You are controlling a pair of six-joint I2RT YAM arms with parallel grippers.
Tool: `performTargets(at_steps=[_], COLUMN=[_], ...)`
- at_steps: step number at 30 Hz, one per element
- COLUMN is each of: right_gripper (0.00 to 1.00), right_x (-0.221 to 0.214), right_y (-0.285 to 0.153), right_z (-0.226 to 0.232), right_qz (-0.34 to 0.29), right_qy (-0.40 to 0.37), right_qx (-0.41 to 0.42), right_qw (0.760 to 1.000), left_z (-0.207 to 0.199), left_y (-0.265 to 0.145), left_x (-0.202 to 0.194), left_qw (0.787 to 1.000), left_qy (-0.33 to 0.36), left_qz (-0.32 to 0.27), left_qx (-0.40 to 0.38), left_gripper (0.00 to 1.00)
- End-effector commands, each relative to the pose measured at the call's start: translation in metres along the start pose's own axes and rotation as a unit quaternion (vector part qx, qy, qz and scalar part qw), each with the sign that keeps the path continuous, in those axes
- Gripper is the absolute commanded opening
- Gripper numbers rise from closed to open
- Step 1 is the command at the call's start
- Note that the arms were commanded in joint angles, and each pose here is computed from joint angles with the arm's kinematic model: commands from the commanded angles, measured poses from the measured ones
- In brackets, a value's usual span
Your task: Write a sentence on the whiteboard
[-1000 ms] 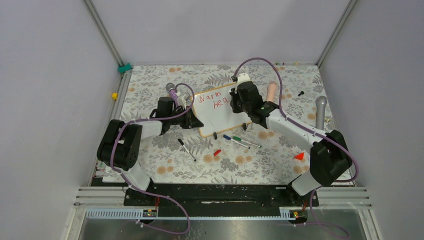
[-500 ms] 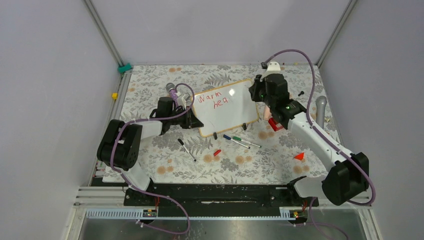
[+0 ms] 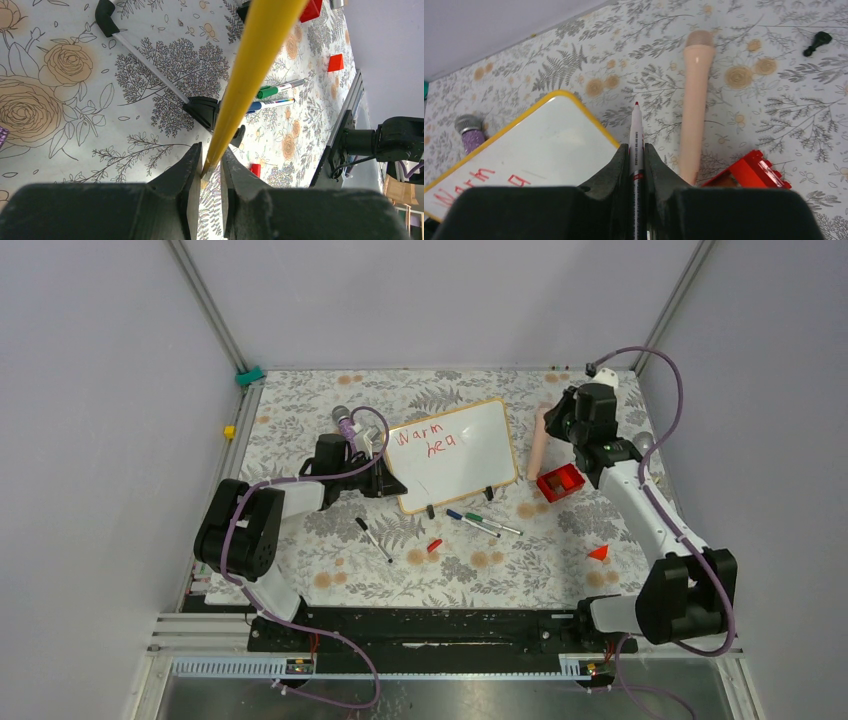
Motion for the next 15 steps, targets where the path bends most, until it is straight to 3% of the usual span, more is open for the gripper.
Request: performTargets(at_steps=[1,7,15], right_gripper=[0.00,0.00,0.00], right_x=[0.011,-0.010,-0.040], right_y=[0.017,0.055,0.102], right_z=[-0.031,-0.053,-0.009], right_qz=[-0.011,0.039,0.124], right_qy=[0.046,0.064,0.116], right_qx=[-0.043,-0.071,0.054], right_qw=[0.998,0.995,0.984], left_z=[0.009,0.009,0.009], left_y=[0.000,0.001,0.002], left_x=[0.000,0.002,0.002], left_qw=[0.999,1.000,1.000], left_qy=[0.001,0.003,0.002], left_qz=[-0.001,-0.001,0.003], left_qx=[0.033,0.030,0.031], left_gripper=[0.00,0.00,0.00])
Point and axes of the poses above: each gripper's point midway between its finger pads, its own y axis out along the fingers, its own z axis along the line the jaws close on, x = y × z, the point moved 1 cm from there along -y, back along the fingers, and after that the axes turned 4 degrees about -y, right-handed, at the moved point
